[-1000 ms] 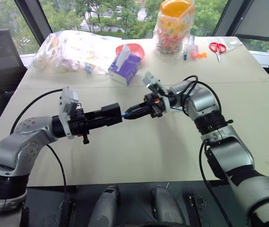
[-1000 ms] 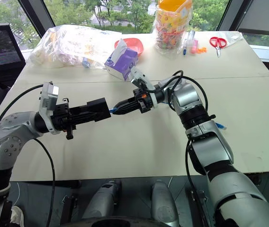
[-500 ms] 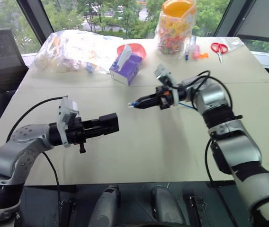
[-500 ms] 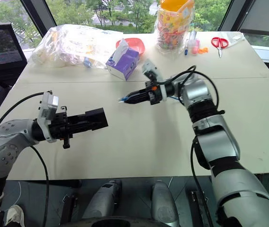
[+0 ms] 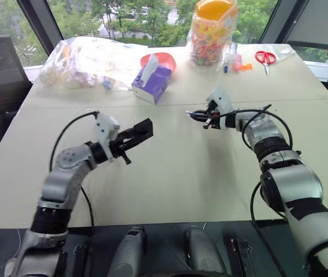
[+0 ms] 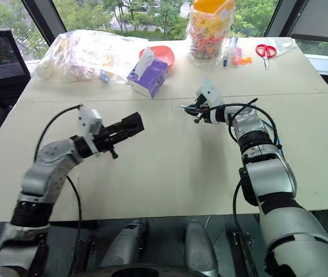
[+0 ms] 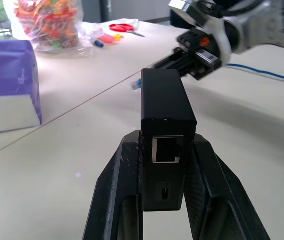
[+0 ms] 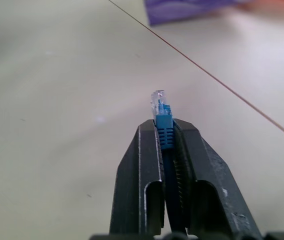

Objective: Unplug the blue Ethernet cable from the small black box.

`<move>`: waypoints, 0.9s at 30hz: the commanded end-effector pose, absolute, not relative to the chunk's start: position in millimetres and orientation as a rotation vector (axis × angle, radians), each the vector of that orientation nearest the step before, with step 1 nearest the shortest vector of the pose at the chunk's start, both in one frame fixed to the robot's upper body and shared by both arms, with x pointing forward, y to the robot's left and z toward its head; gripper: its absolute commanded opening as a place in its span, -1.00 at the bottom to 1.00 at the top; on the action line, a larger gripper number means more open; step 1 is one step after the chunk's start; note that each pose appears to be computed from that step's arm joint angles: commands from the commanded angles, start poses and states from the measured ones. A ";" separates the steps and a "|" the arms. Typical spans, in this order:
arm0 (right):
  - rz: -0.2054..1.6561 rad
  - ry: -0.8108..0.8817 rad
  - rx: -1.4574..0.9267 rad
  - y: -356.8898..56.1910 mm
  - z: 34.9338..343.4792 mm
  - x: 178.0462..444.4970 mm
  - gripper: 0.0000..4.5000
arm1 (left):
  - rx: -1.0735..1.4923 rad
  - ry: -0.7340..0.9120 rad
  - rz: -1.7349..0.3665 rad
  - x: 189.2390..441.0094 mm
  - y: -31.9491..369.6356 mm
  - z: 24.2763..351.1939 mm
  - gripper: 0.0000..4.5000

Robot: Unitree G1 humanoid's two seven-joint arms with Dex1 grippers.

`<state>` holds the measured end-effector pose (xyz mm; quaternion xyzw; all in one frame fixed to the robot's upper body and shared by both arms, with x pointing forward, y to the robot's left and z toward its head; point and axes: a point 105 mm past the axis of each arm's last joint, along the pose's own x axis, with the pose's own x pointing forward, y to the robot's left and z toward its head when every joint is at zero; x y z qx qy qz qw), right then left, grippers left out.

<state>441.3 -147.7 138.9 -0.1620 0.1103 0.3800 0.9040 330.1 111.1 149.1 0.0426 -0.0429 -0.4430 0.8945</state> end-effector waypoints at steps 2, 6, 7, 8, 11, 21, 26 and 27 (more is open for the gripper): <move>0.717 0.178 -0.337 -151.4 144.9 447.2 -0.27 | 0.108 -0.136 -0.911 339.6 96.4 147.4 -0.79; 0.707 0.144 -0.294 -151.6 155.1 449.0 0.64 | 0.098 -0.136 -0.908 347.1 86.0 140.2 -0.79; 0.710 0.133 -0.276 -151.4 159.9 449.3 0.84 | 0.101 -0.134 -0.909 347.8 84.8 138.0 -0.79; 0.723 0.115 -0.238 -149.9 167.5 449.2 0.99 | 0.105 -0.126 -0.912 348.1 83.8 134.2 -0.79; 0.777 0.038 -0.138 -143.5 192.0 445.3 0.99 | 0.125 -0.090 -0.902 350.1 83.3 120.3 -0.79; 0.847 -0.001 -0.056 -124.9 196.8 409.4 0.99 | 0.143 0.003 -0.880 352.8 82.1 85.8 -0.79; 0.862 0.037 -0.034 -121.0 186.2 393.4 1.00 | 0.134 0.025 -0.874 351.7 85.6 79.1 0.06; 0.866 0.050 -0.028 -121.5 183.1 390.4 1.00 | 0.131 0.028 -0.873 351.0 86.7 78.3 0.22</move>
